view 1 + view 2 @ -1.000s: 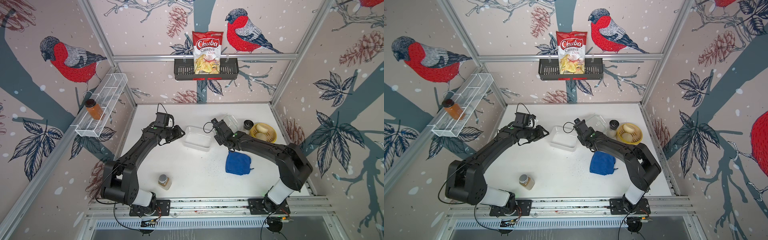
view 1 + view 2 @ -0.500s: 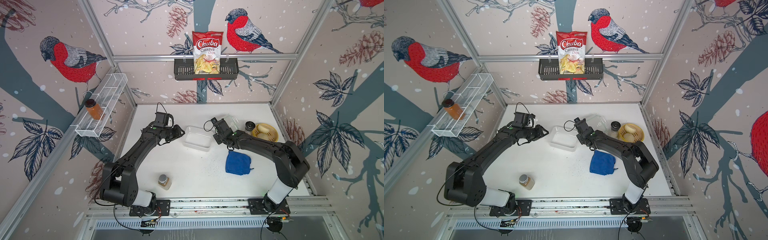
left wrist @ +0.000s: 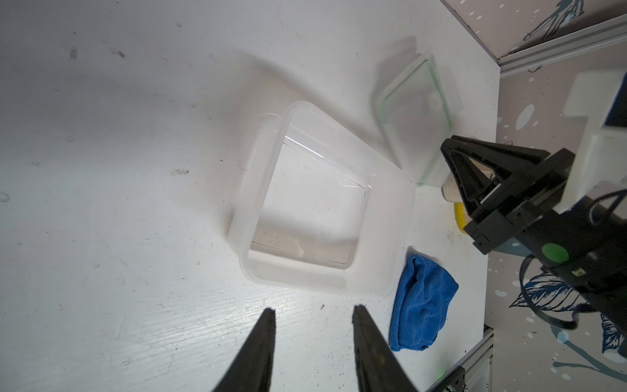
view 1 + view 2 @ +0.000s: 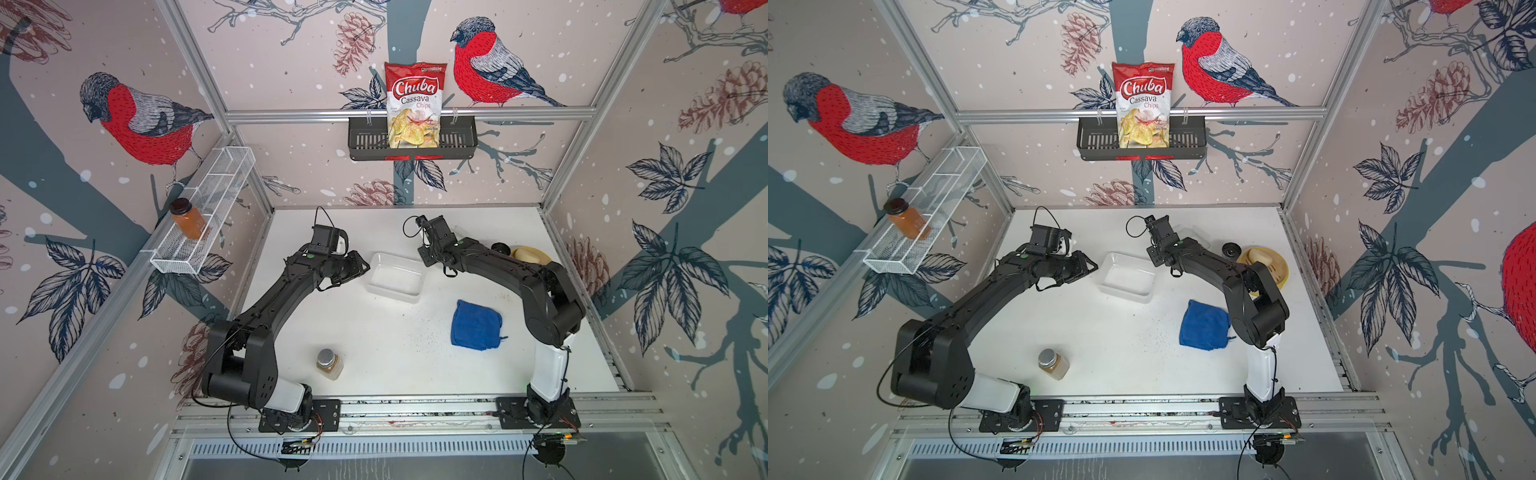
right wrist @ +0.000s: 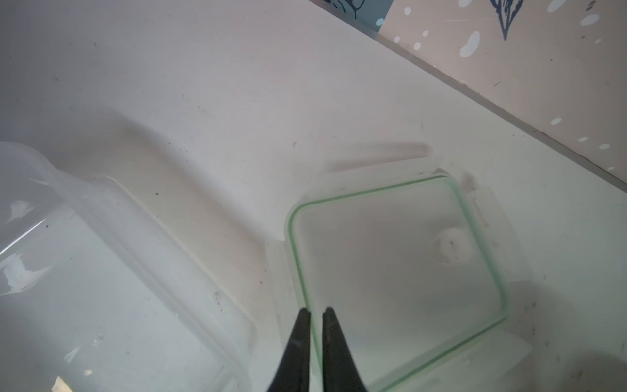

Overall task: Wipe the insides of the lunch boxes
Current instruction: Place the lid at the center of the board, then pick up the cleaning item at the center of the board.

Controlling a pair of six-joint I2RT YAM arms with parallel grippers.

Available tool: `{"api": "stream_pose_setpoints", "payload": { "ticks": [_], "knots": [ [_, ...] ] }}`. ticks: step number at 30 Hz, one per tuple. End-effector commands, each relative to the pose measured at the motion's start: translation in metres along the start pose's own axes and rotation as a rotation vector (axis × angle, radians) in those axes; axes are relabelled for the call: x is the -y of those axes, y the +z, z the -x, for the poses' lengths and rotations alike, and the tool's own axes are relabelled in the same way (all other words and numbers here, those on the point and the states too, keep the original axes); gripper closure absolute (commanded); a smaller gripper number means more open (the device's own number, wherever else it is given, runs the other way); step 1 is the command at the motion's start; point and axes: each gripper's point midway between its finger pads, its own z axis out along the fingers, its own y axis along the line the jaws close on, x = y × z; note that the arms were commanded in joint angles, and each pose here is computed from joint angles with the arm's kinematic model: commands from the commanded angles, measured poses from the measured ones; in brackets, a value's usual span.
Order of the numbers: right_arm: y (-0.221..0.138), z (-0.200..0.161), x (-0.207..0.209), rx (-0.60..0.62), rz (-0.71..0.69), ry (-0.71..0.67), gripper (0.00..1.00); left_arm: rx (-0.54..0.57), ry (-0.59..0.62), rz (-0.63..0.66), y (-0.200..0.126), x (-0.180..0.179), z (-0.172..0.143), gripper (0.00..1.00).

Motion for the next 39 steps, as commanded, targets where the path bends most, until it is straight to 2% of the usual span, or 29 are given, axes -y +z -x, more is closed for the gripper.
{"api": "stream_pose_setpoints", "payload": {
  "ticks": [1, 5, 8, 12, 16, 22, 25, 29, 33, 35, 39],
  "knots": [
    [0.013, -0.004, -0.007, -0.051, 0.042, -0.005, 0.88, 0.002, 0.009, 0.003, 0.002, -0.002, 0.001, 0.61],
    [0.019, 0.005, -0.005, -0.053, 0.050, 0.012, 0.87, 0.000, 0.009, 0.004, 0.003, -0.003, 0.001, 0.61],
    [0.004, 0.023, -0.002, -0.002, 0.068, 0.036, 0.87, -0.001, 0.008, 0.011, 0.003, -0.003, 0.001, 0.61],
    [-0.035, 0.051, 0.004, 0.055, 0.085, 0.100, 0.86, 0.011, 0.014, 0.009, 0.000, 0.000, 0.006, 0.61],
    [-0.083, 0.057, 0.011, 0.083, 0.110, 0.206, 0.74, 0.025, 0.027, 0.030, -0.006, 0.002, 0.012, 0.59],
    [-0.133, 0.001, 0.012, 0.047, 0.083, 0.312, 0.58, 0.059, 0.034, 0.046, -0.019, 0.005, 0.020, 0.56],
    [-0.152, -0.038, 0.006, 0.033, 0.088, 0.375, 0.53, 0.078, 0.040, 0.008, -0.024, 0.013, 0.022, 0.56],
    [-0.174, -0.089, 0.006, 0.059, 0.084, 0.519, 0.48, 0.164, 0.054, -0.016, -0.036, 0.019, 0.030, 0.52],
    [-0.173, -0.143, 0.014, 0.060, 0.033, 0.653, 0.43, 0.203, 0.054, -0.019, -0.037, 0.016, 0.032, 0.46],
    [-0.171, -0.171, 0.020, 0.015, -0.021, 0.707, 0.40, 0.185, 0.053, -0.013, -0.031, 0.013, 0.031, 0.45],
    [-0.165, -0.198, 0.015, -0.056, -0.025, 0.730, 0.36, 0.114, 0.041, 0.032, -0.010, -0.002, 0.025, 0.45]
  ]
}}
